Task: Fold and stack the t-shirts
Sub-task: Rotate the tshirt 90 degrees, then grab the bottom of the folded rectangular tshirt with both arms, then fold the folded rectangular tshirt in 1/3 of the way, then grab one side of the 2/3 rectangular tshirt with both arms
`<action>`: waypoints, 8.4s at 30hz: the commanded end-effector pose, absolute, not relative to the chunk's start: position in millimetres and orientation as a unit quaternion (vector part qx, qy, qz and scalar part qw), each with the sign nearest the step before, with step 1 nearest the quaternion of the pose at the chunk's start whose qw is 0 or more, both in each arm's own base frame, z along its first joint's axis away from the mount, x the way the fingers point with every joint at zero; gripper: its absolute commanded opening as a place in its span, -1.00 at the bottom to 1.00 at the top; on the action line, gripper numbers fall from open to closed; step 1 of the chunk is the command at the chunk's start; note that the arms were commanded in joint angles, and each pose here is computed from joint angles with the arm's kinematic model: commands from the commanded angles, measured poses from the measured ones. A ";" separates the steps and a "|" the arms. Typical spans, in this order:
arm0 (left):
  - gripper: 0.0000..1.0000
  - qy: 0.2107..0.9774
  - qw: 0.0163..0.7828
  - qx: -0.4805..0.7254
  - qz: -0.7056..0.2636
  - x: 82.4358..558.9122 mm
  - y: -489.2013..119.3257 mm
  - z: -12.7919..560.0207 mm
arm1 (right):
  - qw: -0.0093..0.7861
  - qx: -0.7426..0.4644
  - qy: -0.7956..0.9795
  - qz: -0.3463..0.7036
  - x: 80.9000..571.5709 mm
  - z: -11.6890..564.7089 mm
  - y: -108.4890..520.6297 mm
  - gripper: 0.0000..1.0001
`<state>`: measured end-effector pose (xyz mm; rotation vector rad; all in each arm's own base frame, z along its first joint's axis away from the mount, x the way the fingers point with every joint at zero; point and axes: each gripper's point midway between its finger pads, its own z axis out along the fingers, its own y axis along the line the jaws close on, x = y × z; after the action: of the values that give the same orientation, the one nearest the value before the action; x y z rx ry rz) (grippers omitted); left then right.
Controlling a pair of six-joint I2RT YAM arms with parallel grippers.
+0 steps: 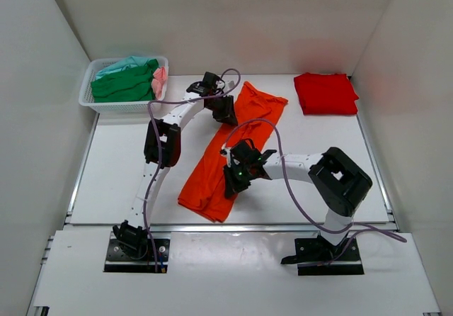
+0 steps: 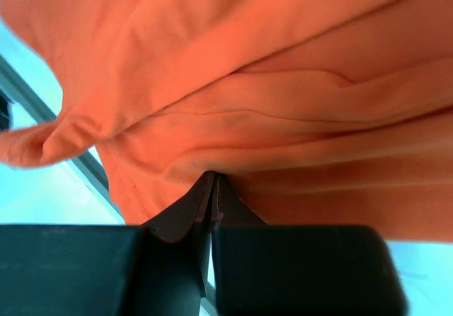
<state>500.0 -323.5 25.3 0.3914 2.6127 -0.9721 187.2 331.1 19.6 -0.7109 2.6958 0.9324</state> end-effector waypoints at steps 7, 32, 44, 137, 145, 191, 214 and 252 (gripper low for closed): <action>-0.35 0.948 0.164 0.032 -0.270 513.5 -268.8 11.0 | 0.040 -0.262 0.948 0.174 207.5 -6.9 211.5 -1.00; -0.10 0.857 0.302 0.081 -0.410 545.3 -303.0 215.7 | 0.213 -0.213 0.923 0.238 234.1 103.6 234.8 -0.38; 0.00 0.901 0.270 0.116 -0.319 291.8 -238.5 128.0 | 0.219 -0.066 0.923 0.309 180.7 74.2 210.5 -0.39; -1.00 0.922 0.125 0.159 -0.331 115.0 -230.0 49.3 | 0.085 -0.160 0.930 0.319 100.7 40.7 229.4 -1.00; -1.00 0.912 0.183 0.112 -0.350 197.0 -232.6 94.8 | 0.110 -0.163 0.915 0.353 157.2 85.7 234.2 -0.98; -0.32 0.881 0.276 -0.009 -0.383 500.8 -228.2 109.4 | 0.228 -0.125 0.916 0.306 476.1 101.5 209.0 -0.47; 0.24 0.902 0.311 -0.033 -0.297 333.3 -220.0 59.8 | 0.279 0.024 0.923 0.265 324.0 78.2 226.7 -0.08; -1.00 0.916 0.258 -0.018 -0.307 221.0 -214.6 35.5 | 0.247 0.023 0.925 0.287 201.1 67.1 216.7 -1.00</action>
<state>256.1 -220.5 55.6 -0.0792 2.3977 -0.8302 227.8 231.4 95.1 0.0223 2.4380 0.8412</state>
